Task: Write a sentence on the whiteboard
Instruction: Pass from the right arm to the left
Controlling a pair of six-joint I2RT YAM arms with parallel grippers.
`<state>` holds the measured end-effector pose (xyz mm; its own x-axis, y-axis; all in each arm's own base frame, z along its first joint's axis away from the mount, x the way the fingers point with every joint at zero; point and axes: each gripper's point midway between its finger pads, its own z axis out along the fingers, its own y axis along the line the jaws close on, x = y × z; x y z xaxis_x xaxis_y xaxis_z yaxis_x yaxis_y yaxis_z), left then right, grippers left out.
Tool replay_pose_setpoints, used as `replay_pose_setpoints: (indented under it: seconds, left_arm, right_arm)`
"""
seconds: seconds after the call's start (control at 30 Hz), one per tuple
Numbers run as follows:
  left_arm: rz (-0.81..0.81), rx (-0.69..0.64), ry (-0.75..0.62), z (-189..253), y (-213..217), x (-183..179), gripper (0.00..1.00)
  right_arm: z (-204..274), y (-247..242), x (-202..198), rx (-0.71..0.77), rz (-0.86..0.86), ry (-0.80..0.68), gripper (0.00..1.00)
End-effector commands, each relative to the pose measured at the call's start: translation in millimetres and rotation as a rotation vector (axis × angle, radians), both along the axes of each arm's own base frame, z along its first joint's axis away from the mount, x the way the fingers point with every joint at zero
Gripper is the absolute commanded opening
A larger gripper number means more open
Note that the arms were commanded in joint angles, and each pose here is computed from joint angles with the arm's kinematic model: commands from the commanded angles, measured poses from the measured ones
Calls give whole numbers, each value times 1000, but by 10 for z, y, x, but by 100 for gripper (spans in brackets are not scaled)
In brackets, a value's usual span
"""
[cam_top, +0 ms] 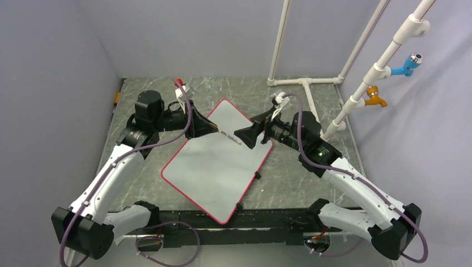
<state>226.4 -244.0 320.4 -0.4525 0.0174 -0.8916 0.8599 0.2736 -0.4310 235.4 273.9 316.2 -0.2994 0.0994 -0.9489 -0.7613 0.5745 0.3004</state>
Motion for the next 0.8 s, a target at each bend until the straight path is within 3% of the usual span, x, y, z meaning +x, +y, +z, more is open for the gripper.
replay_pose_setpoints:
  seconds: [0.0, 0.33, 0.77]
  left_arm:
    - [-3, -32, -133, 188, -16, 52, 0]
    - [11, -109, -161, 479, -9, -28, 0]
    - [97, -268, -282, 1367, 176, -363, 0]
  right_arm:
    - [333, 43, -110, 178, 114, -1, 100]
    - [607, -156, -74, 400, 218, 72, 100]
    - [1108, -146, -168, 629, 391, 57, 99]
